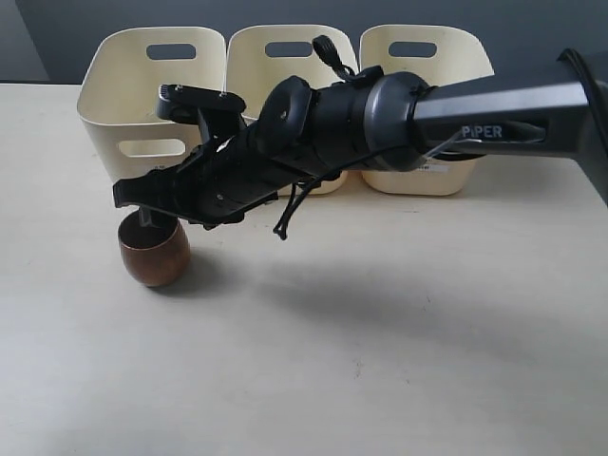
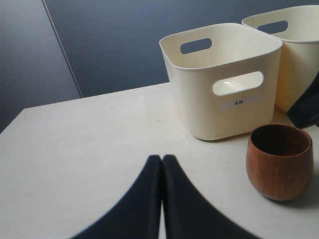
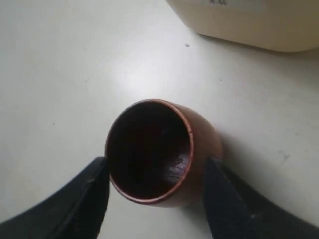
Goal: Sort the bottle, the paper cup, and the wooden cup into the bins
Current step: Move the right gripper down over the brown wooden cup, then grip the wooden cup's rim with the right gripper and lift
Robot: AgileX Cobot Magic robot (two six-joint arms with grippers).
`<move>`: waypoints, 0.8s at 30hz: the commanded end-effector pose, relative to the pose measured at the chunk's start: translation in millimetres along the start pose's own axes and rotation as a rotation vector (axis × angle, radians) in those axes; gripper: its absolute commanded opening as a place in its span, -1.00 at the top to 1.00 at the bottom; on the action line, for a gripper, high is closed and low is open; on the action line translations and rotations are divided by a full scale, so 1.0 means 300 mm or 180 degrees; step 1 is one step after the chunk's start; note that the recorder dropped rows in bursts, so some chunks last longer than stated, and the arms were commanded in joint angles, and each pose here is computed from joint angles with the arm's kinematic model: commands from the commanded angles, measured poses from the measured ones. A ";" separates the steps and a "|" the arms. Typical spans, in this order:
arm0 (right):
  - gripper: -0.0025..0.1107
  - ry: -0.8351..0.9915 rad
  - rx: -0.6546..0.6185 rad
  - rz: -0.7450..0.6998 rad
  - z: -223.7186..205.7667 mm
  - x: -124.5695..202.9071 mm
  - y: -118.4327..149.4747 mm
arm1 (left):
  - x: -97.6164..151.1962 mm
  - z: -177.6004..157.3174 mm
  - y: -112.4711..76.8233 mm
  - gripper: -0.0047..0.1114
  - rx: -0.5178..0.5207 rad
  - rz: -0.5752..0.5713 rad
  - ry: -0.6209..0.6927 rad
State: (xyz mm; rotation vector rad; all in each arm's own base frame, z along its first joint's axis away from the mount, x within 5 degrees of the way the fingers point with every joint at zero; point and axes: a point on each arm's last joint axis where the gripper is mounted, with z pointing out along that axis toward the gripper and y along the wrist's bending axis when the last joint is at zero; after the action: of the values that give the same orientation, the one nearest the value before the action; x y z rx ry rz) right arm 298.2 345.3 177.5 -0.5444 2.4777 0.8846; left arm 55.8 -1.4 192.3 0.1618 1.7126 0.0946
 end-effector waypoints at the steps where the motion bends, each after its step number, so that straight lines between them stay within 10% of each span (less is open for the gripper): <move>1: 0.00 -0.0050 0.0024 -0.0018 0.000 -0.003 -0.001 | 0.000 -0.001 0.000 0.92 0.0006 0.0003 -0.0015; 24: 0.00 -0.0055 0.0119 0.0021 0.048 0.015 -0.035 | 0.000 -0.001 0.000 0.92 0.0006 0.0003 -0.0015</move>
State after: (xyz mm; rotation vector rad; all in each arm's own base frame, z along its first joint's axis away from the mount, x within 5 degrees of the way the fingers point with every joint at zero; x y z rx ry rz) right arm 304.3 346.6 158.8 -0.5103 2.4806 0.8416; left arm 55.8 -1.3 192.3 0.1629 1.7125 0.0962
